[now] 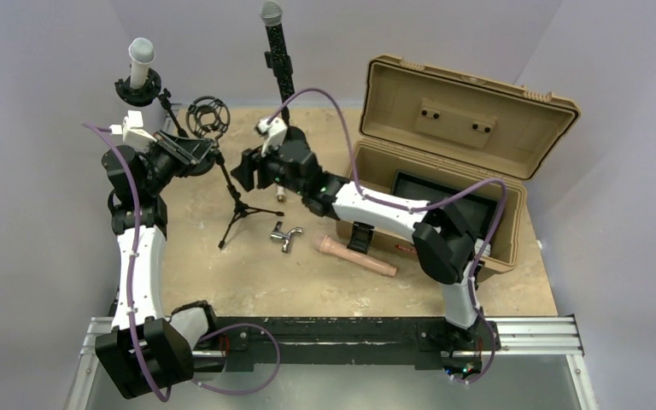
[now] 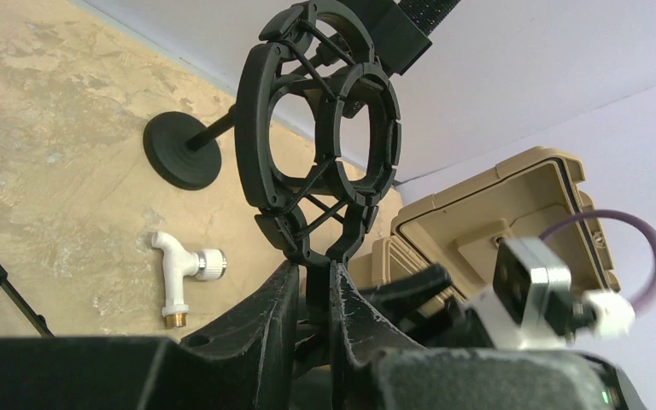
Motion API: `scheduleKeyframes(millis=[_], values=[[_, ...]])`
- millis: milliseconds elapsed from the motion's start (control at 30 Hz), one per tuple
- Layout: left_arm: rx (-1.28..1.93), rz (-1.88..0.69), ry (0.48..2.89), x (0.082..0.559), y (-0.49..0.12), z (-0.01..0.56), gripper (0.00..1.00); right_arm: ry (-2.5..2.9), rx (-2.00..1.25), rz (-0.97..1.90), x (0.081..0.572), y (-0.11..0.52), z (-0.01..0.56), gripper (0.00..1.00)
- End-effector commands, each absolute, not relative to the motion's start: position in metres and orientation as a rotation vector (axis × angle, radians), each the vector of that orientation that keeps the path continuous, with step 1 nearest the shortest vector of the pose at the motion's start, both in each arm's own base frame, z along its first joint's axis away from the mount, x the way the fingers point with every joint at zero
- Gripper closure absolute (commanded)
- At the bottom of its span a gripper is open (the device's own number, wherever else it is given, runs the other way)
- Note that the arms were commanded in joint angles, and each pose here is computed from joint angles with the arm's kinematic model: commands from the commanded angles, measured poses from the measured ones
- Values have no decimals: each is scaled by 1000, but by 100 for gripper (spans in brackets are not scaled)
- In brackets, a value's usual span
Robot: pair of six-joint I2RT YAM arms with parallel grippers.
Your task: Remove the microphone from the stand
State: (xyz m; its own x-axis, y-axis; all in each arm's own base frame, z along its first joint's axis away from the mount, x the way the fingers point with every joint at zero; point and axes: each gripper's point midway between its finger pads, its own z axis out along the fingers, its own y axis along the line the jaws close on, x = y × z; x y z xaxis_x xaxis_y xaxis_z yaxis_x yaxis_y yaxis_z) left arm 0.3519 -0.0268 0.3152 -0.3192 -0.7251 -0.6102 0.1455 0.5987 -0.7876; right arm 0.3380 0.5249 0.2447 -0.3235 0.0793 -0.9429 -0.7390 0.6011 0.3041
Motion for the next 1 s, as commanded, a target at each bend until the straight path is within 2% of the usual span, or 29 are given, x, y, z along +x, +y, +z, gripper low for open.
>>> scheduleKeyframes(millis=[0, 233, 967], values=[[-516, -943, 1725, 350, -28, 298, 100, 1679, -568, 1239, 321, 525, 267, 41], [-516, -940, 1725, 350, -27, 297, 100, 1719, -586, 1317, 315, 533, 246, 42], [-515, -946, 1723, 350, -28, 298, 100, 1834, -563, 1287, 324, 545, 193, 48]])
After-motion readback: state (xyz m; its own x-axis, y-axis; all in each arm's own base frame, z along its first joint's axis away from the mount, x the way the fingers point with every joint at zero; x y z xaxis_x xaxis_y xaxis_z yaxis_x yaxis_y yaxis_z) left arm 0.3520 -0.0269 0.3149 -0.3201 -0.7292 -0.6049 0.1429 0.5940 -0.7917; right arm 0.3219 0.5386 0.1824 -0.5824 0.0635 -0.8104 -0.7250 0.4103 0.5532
